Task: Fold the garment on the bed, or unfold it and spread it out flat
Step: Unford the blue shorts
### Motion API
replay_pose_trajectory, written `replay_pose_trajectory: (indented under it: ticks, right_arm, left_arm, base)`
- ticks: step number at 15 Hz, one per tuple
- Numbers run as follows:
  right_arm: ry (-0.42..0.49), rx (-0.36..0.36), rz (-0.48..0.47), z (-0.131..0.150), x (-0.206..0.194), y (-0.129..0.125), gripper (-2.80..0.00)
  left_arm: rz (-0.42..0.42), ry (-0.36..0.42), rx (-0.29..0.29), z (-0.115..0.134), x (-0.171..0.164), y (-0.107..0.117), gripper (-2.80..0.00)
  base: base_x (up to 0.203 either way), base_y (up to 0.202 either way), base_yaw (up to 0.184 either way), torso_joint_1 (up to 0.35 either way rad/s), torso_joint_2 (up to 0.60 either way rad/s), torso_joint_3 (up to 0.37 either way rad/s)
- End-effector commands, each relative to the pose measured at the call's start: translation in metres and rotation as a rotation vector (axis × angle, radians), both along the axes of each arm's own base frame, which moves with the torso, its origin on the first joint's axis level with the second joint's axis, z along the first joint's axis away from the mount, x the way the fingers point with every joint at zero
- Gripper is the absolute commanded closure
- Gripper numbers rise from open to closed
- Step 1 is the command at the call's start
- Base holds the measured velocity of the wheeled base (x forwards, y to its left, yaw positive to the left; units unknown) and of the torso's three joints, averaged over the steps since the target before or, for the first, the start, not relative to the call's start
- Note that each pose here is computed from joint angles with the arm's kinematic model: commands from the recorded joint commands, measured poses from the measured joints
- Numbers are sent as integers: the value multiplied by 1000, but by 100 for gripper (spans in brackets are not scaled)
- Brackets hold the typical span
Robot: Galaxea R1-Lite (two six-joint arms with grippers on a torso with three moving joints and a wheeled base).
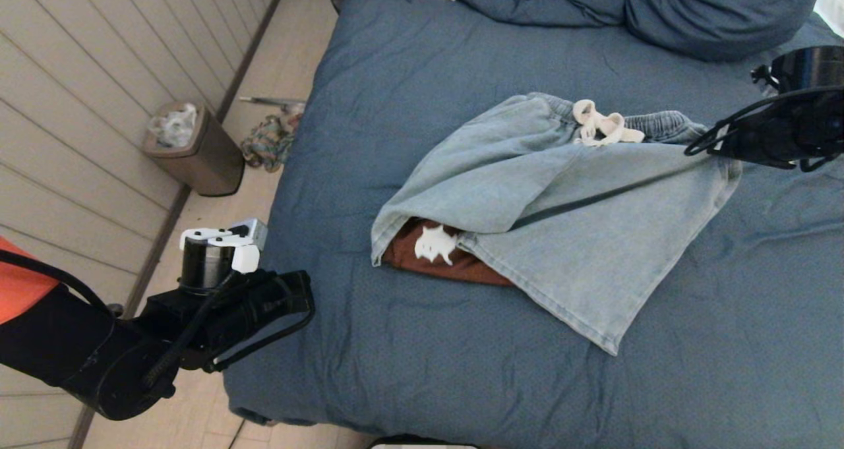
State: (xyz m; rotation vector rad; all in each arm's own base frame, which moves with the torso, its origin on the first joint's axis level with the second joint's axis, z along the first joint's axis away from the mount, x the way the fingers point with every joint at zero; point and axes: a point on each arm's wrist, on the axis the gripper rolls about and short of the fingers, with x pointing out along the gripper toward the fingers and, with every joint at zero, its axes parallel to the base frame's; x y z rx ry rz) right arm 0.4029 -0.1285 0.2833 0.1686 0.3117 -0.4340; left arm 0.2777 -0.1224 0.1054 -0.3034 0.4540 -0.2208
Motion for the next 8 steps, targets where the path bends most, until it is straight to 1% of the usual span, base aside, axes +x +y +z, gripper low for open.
replay_pose_trajectory:
  ticks: [1,3,6,8]
  right_arm:
    - [24,22,-64,-16,-6,-46,0]
    - [26,23,-106,-23,-17,-83,0]
    - [31,30,-159,-38,-36,-134,0]
    - [31,19,-199,-48,-50,-167,0]
  left_arm:
    - [-1,-10,-2,-8,4,-3,0]
    - [-11,-47,13,-11,4,-3,0]
    - [-26,-57,19,-13,0,-7,0]
    - [-18,-55,26,-15,0,-8,0]
  base:
    - [0,0,0,0,0,0]
    - [0,0,0,0,0,0]
    - [0,0,0,0,0,0]
    - [0,0,0,0,0,0]
